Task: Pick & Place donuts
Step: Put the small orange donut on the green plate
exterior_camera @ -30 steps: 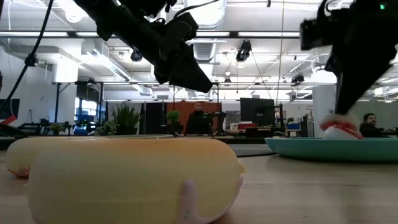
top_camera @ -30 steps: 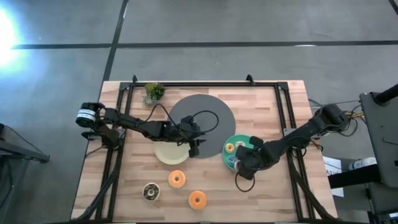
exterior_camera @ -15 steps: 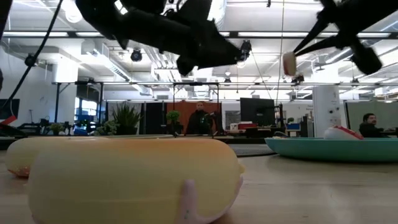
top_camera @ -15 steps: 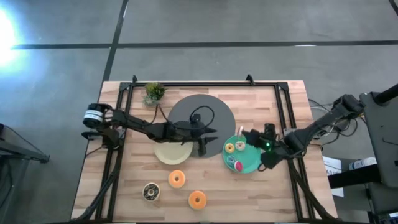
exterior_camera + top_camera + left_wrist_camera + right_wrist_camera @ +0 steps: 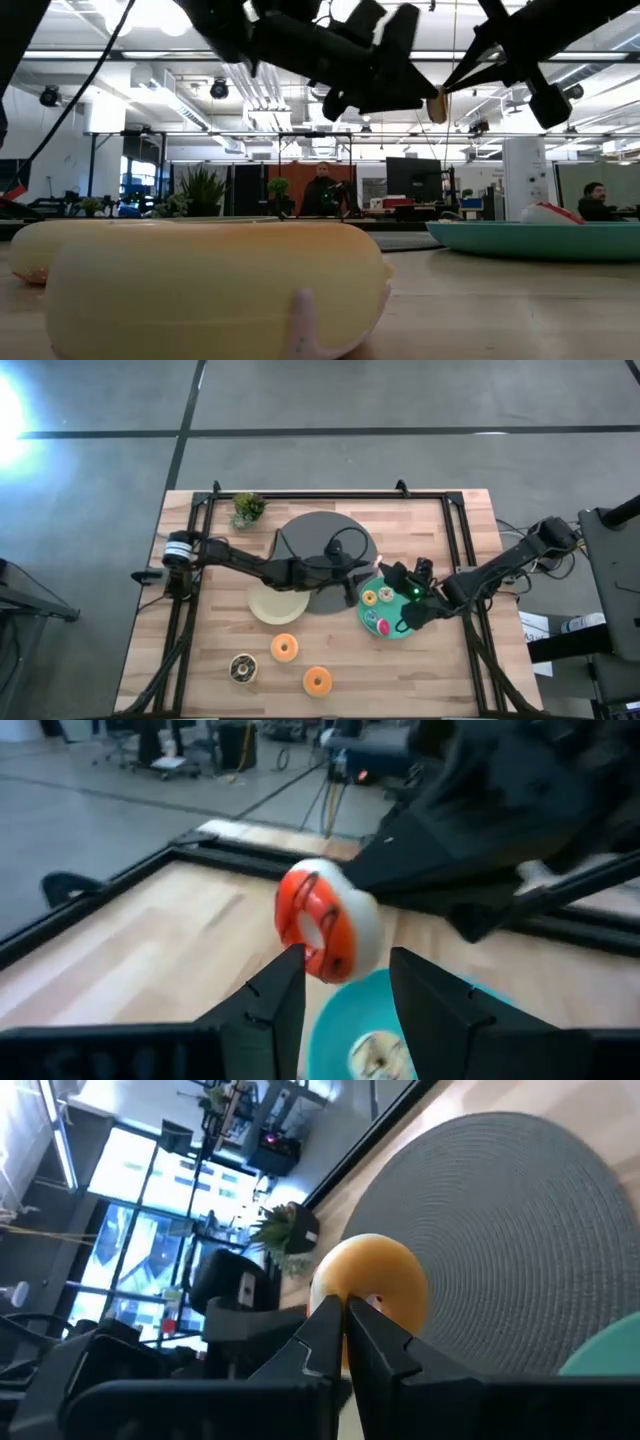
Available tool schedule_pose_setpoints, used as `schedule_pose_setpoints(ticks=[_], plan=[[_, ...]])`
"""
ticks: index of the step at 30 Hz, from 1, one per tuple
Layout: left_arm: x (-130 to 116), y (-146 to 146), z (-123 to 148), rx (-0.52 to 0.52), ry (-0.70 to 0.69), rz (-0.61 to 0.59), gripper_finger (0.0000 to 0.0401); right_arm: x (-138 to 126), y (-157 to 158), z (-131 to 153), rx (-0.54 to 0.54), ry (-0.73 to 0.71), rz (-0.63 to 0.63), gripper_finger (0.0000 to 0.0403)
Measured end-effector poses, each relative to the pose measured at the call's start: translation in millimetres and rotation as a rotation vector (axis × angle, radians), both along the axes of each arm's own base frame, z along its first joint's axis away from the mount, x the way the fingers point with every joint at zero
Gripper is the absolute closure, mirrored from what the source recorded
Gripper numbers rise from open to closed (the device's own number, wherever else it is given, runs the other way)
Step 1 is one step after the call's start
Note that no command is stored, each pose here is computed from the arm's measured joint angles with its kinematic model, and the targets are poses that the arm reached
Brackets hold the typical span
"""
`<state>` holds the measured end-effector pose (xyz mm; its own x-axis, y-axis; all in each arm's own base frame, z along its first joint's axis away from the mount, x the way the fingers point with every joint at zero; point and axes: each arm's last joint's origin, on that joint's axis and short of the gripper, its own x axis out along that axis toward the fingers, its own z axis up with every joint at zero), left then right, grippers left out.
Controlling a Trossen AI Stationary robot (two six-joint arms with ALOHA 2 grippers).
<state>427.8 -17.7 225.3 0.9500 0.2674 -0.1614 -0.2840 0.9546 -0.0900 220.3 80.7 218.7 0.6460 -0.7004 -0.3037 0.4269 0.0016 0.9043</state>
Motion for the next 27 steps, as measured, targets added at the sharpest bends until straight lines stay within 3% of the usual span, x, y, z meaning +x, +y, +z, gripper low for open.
schedule_pose_setpoints(ticks=[5,27], plan=[[12,2,-3,0.020,0.056,0.043,0.0279,0,-1,3,-0.031,-0.016,-0.027,0.0394],[17,7,10,-0.033,-0.008,0.084,0.0279,1,-3,5,-0.020,-0.043,-0.050,0.0394]])
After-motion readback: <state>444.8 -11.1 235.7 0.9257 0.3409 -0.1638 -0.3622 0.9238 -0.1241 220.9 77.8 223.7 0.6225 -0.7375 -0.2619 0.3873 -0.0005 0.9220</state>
